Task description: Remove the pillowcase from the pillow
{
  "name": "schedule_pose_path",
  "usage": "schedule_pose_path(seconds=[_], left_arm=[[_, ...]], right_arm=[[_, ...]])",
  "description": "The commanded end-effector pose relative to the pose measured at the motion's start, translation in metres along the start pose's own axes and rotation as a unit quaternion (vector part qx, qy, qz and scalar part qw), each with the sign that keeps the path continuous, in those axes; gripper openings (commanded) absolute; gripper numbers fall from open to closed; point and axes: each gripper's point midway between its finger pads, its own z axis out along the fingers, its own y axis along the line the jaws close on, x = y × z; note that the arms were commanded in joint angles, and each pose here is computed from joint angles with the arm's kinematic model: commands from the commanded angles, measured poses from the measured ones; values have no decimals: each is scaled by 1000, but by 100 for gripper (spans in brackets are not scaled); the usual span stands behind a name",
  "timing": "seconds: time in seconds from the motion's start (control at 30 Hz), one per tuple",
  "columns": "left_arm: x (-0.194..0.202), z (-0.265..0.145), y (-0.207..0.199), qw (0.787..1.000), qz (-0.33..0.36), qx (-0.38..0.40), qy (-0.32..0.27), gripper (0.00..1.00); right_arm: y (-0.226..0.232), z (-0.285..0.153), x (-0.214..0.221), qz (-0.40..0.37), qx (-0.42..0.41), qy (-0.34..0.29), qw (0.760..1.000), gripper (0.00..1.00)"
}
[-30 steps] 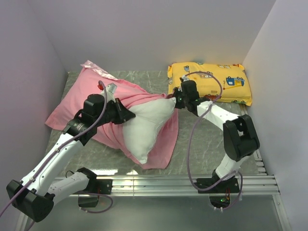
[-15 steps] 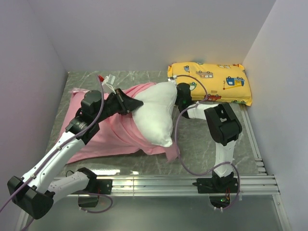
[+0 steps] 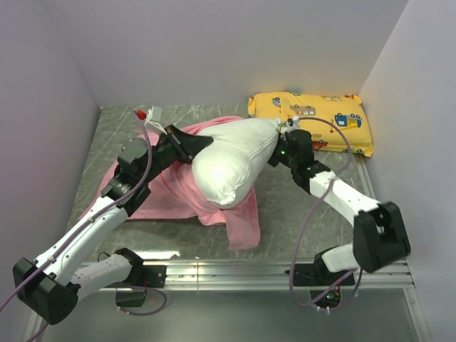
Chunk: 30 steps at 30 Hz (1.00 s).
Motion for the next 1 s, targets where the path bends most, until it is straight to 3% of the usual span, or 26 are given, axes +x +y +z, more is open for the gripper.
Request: schedule_pose_path(seconds=[0.0,0.2,0.4,0.73,0.83,0.97], left_arm=[[-22,13,-7,998,-4,25,-60,0],[-28,1,-7,994,-19,40,-97,1],[-56,-29,14,982,-26,-41,-185,0],[-26,5,34,991,-29,-50,-119,1],[-9,24,35,996,-26,-37,-83,1],[15,48,41,998,-24,-43,-44,1]], right_arm=[[-11,-35,-26,-37,69,-68,995,78],[-39,-59,-49,-14,110,-84,990,82],[-37,-69,-59,-20,103,-93,990,82],[-12,-70,-63,-35,38,-80,995,82],[14,-79,-55,-83,-6,-71,994,82],[42,-81,-12,-155,-17,-32,987,84]])
